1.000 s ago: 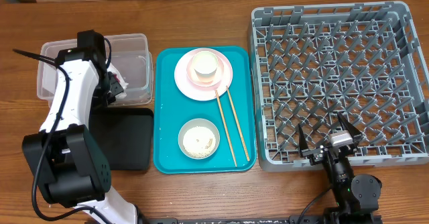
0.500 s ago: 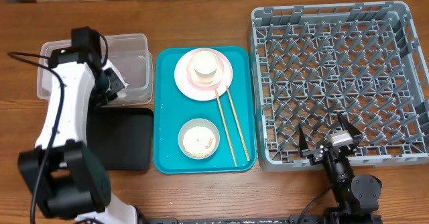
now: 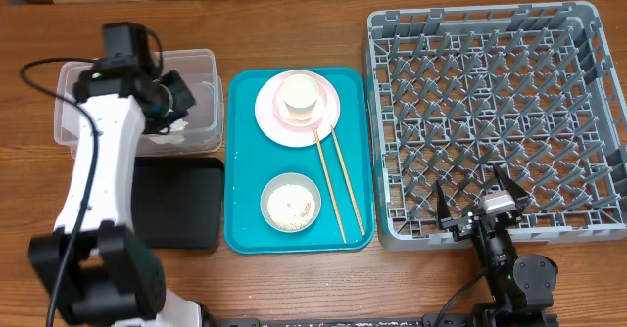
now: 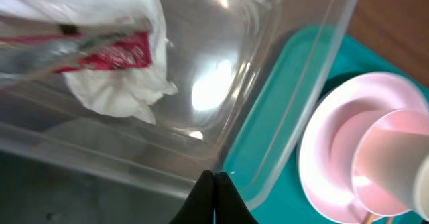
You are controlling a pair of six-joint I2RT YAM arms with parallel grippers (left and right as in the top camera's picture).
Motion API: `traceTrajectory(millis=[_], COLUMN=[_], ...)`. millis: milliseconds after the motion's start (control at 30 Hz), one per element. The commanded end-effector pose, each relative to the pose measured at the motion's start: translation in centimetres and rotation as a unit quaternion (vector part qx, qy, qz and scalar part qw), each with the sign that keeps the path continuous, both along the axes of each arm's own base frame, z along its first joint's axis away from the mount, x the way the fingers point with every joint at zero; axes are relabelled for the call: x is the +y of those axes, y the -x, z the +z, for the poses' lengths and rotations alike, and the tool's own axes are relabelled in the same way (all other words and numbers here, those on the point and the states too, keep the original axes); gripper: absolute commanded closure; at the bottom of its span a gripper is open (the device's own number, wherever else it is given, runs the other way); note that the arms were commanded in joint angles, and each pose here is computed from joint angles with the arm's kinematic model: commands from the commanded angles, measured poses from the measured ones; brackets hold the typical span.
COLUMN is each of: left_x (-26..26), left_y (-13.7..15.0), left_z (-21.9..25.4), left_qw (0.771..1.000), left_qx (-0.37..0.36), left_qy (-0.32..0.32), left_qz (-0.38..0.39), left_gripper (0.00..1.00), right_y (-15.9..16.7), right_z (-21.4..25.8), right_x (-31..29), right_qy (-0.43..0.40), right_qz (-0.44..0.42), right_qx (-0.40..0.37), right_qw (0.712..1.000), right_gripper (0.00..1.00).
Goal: Sort waste into correct bins and load items into the dishwasher
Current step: 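Move the wrapper with the left gripper into the clear bin and release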
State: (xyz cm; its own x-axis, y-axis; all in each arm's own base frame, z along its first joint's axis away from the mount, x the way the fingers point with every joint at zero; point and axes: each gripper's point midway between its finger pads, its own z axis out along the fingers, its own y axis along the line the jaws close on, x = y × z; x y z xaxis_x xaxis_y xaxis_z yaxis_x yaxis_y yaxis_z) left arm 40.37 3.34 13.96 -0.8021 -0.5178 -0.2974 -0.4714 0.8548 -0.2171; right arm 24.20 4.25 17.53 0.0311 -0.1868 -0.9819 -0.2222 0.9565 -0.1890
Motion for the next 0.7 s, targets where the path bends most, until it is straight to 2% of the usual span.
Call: traceTrajectory(millis=[0, 433, 667], left_x=[-1.3, -1.9, -1.8], left_y=[0.2, 3.6, 2.4], left_z=[-3.4, -4.8, -3.4], left_qw=[0.998, 0.990, 0.993], left_qx=[0.042, 0.123, 0.099], left_qy=[0.003, 0.004, 0.001], left_qz=[-0.039, -0.068, -0.068], left_gripper=[0.96, 0.96, 0.96], right_y=[0.0, 0.0, 0.0], right_z=[-0.2, -0.2, -0.2], right_x=[0.0, 0.0, 0.0], right_qy=[-0.002, -0.002, -0.002], right_qz=[0.001, 0.001, 0.001], right_qx=[-0.001, -0.001, -0.001], right_qw=[1.000, 1.000, 1.000], right_gripper=[0.00, 0.00, 0.00])
